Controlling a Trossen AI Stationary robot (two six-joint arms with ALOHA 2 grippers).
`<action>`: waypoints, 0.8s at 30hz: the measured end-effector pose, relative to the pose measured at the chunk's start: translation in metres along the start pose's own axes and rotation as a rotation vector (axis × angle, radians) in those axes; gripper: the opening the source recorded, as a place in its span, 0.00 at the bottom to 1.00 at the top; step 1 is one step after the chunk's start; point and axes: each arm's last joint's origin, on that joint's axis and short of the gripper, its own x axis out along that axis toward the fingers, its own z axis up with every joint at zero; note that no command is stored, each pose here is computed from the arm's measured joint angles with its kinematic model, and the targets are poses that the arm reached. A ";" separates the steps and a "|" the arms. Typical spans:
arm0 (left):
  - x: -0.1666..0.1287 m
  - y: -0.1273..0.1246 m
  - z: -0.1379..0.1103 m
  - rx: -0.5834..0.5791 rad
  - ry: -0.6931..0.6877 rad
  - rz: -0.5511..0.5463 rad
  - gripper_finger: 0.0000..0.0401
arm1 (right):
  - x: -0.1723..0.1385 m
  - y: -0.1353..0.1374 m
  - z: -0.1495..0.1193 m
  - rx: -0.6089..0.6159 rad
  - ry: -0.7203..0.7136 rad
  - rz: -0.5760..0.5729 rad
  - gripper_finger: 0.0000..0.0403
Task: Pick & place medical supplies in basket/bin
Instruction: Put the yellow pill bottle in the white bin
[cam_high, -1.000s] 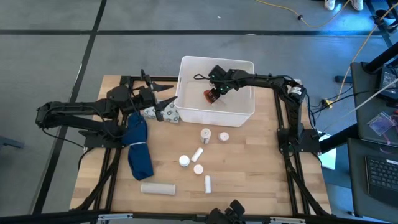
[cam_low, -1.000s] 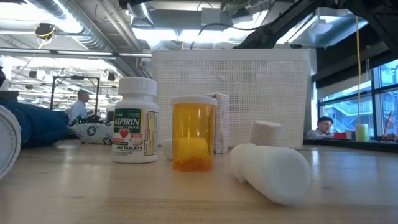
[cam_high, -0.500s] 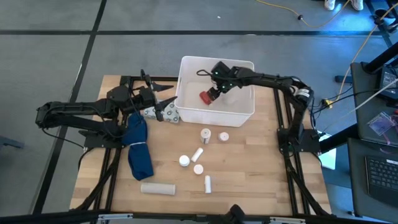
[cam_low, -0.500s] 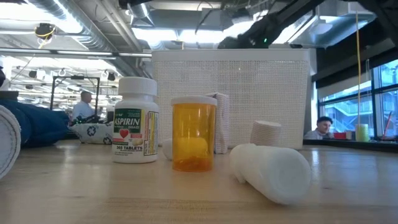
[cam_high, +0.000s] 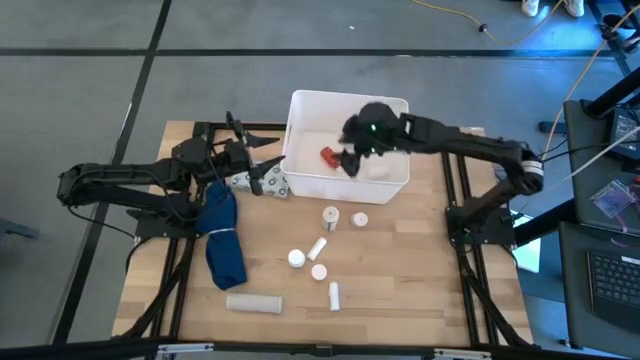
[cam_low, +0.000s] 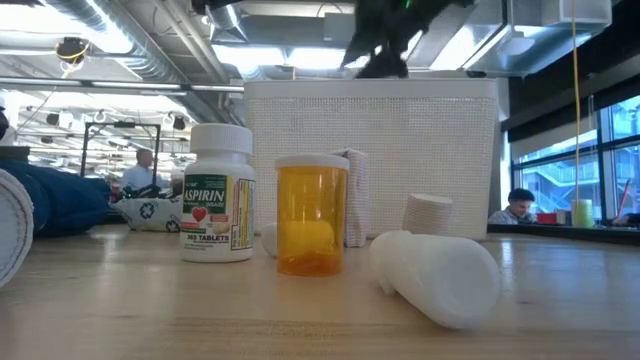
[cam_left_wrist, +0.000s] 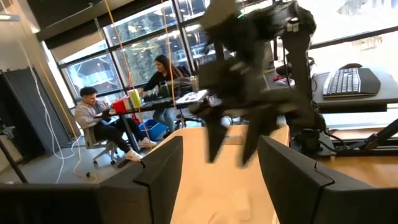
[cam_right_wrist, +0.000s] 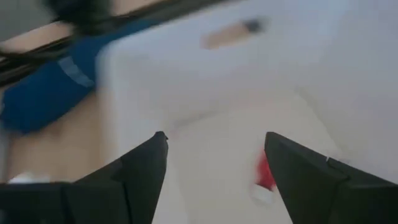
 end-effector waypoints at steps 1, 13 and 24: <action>0.000 0.000 0.000 -0.009 -0.001 -0.003 0.51 | -0.004 0.010 0.000 -0.039 -0.008 0.024 0.67; -0.001 -0.007 -0.006 -0.194 0.050 -0.177 0.51 | -0.013 0.121 -0.034 -0.381 0.037 0.245 0.67; 0.003 -0.035 -0.017 -0.241 0.166 -0.336 0.51 | 0.010 0.178 -0.074 -0.381 0.158 0.300 0.67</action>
